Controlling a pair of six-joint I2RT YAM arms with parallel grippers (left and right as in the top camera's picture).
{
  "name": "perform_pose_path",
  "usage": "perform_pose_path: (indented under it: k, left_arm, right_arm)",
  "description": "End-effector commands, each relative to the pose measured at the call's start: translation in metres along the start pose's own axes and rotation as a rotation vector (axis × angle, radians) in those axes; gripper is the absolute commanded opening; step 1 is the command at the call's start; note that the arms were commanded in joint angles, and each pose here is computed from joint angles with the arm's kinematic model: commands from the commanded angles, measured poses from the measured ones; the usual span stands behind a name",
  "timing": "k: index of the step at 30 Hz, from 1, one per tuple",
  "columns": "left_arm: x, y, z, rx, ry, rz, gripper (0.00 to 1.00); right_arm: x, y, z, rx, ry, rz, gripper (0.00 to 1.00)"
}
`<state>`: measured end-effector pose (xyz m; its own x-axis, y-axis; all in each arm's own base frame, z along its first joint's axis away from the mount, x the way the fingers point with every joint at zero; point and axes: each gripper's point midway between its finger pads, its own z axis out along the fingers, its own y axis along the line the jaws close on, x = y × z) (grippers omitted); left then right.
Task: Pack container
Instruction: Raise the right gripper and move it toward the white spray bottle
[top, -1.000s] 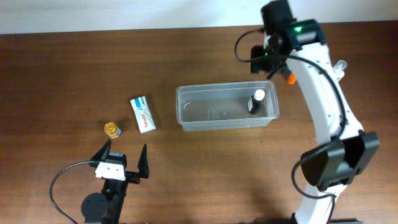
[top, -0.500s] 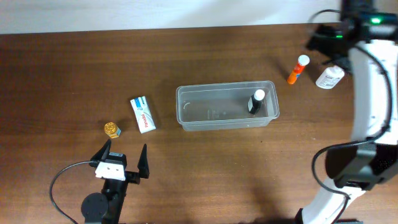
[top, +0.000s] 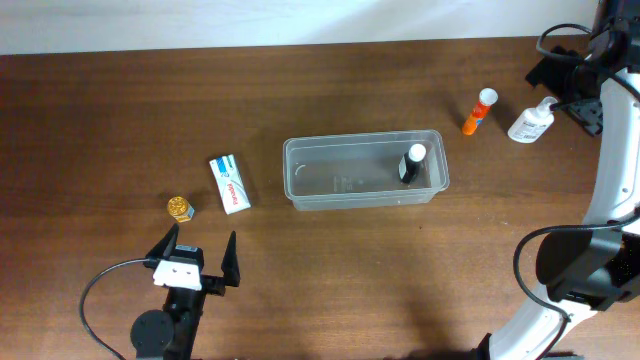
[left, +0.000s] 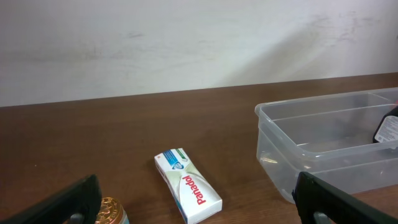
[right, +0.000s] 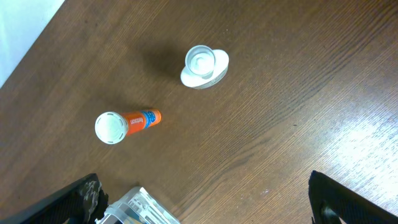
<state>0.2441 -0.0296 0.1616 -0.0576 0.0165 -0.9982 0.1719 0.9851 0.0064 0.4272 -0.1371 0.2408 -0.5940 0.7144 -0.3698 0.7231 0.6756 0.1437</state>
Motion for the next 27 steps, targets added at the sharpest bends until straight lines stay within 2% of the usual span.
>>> perform_pose_path:
  k: [1, 11, 27]
  left_arm:
    - [0.0, -0.001, -0.001, 0.01, -0.001, 0.014, 1.0]
    - [0.0, -0.001, -0.001, 0.01, -0.001, 0.014, 0.99]
    - [0.0, -0.001, -0.001, 0.01, -0.001, 0.014, 0.99]
  right_arm:
    - [0.001, -0.002, 0.0, 0.0, 0.007, 0.016, 0.98]
    - [0.007, -0.017, -0.001, 0.066, 0.032, 0.011, 0.98]
    - [0.003, -0.029, 0.0, 0.042, 0.058, 0.064, 0.98]
